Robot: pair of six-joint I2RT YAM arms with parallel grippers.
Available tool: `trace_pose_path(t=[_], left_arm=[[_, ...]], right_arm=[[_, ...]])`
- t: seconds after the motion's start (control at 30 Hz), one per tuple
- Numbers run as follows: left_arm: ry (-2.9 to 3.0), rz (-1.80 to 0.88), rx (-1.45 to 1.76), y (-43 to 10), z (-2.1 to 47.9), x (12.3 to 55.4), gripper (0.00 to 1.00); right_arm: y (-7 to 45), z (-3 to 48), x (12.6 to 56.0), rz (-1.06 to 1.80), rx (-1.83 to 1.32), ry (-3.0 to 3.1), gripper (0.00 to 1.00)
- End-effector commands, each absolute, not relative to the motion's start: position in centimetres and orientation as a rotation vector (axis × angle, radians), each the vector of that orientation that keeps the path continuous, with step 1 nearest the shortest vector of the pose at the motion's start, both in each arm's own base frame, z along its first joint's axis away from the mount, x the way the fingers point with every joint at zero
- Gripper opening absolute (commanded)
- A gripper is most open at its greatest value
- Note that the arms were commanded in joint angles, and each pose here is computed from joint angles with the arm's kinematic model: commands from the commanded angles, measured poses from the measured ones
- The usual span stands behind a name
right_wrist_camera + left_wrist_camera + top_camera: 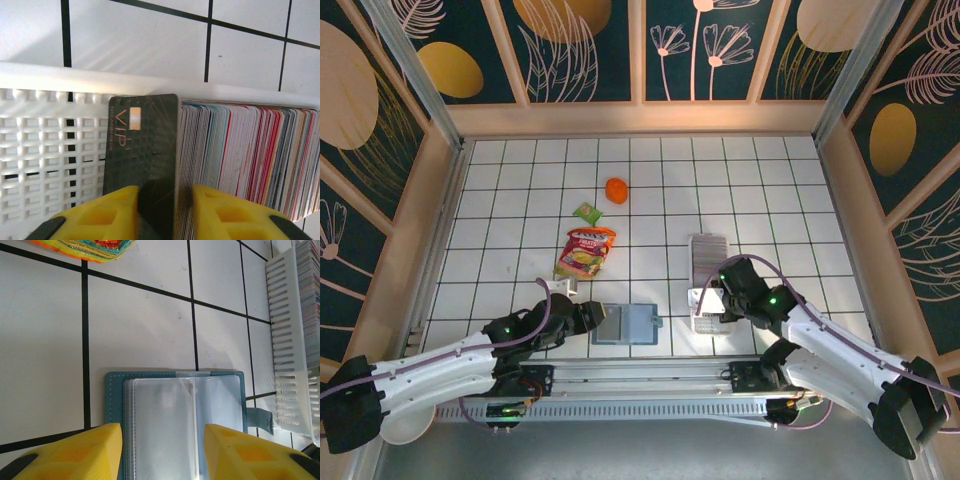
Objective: Put the credit cards into the card holder
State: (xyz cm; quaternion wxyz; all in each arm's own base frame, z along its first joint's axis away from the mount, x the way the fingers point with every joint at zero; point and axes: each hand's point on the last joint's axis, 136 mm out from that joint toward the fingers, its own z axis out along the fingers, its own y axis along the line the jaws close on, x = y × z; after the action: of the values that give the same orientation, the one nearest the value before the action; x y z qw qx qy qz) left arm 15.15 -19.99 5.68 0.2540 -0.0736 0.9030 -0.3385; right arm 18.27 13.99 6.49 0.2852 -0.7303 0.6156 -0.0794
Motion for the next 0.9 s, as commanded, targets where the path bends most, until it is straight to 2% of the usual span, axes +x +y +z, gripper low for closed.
trace_pose_path(t=[0.0, 0.27, 0.83, 0.87], left_arm=[[2.460, -0.944, -0.211, -20.1, 5.3, 14.9, 0.45], [2.457, -0.951, -0.215, -20.2, 5.3, 14.9, 0.44], [2.455, -0.950, -0.220, -20.1, 5.2, 14.9, 0.43], [2.454, -0.949, -0.219, -20.1, 5.2, 15.0, 0.43]], right_arm=[[13.7, 7.6, 19.2, -0.287, -1.955, 1.612, 0.26], [13.9, 8.5, 19.3, -0.281, -1.948, 1.610, 0.15], [14.3, 10.7, 18.0, -0.165, -1.923, 1.659, 0.05], [14.3, 10.8, 17.9, -0.165, -1.921, 1.658, 0.00]])
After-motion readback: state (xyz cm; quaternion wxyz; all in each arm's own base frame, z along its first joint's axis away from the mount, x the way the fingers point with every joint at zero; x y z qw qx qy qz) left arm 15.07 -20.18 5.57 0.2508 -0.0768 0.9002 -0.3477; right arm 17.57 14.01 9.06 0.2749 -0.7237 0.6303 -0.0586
